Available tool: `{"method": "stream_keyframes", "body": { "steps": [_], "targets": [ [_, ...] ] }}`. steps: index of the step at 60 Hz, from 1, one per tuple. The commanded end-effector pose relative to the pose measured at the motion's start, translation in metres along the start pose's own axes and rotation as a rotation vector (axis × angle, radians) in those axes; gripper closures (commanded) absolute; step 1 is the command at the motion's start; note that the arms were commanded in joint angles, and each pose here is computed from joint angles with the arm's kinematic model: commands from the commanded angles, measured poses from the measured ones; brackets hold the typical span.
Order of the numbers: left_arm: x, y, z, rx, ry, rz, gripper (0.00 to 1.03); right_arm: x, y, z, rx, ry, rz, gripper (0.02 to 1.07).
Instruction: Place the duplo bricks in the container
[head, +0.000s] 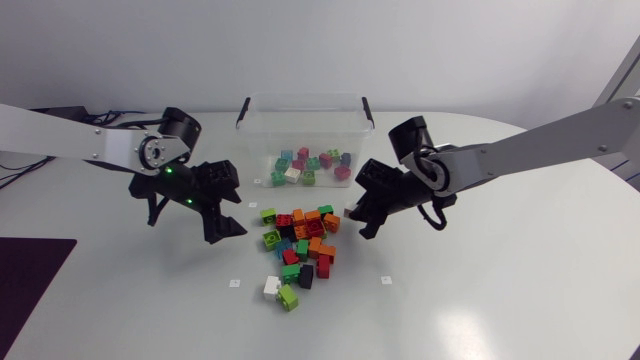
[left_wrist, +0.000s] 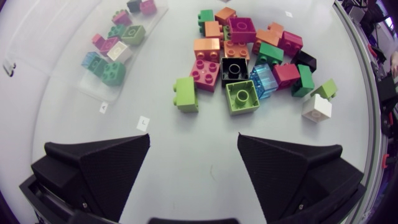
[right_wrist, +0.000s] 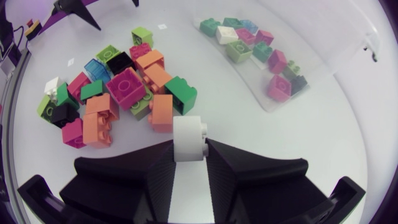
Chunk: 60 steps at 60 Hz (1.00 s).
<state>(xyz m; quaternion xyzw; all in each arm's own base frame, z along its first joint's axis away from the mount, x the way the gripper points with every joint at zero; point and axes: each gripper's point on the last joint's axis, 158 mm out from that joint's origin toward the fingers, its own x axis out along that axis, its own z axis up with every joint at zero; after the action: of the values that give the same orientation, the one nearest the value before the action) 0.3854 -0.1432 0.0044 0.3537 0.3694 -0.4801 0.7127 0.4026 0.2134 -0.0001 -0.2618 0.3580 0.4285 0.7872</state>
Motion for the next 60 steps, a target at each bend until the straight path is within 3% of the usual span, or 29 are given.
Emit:
{"method": "stream_keyframes", "body": {
  "steps": [1,29,39,45,51,60],
  "targets": [
    [0.017,0.002,0.006,0.041,-0.006,-0.025,0.05,-0.02,0.002,0.001,-0.011,-0.014,-0.002,0.9],
    [0.057,0.024,0.029,0.012,-0.064,-0.036,0.06,-0.088,-0.022,0.042,0.003,-0.132,-0.075,0.9],
    [0.059,0.023,0.04,-0.009,-0.092,-0.049,0.12,-0.108,-0.035,0.065,0.017,-0.192,-0.108,0.9],
    [0.064,0.018,0.041,-0.018,-0.092,-0.07,0.32,-0.117,-0.045,0.08,0.034,-0.235,-0.131,0.9],
    [0.071,0.015,0.041,-0.042,-0.077,-0.095,0.7,-0.126,-0.054,0.096,0.045,-0.278,-0.154,0.9],
    [0.076,0.001,0.034,-0.065,-0.02,-0.18,0.75,-0.134,-0.068,0.116,0.066,-0.328,-0.181,0.9]
  ]
}}
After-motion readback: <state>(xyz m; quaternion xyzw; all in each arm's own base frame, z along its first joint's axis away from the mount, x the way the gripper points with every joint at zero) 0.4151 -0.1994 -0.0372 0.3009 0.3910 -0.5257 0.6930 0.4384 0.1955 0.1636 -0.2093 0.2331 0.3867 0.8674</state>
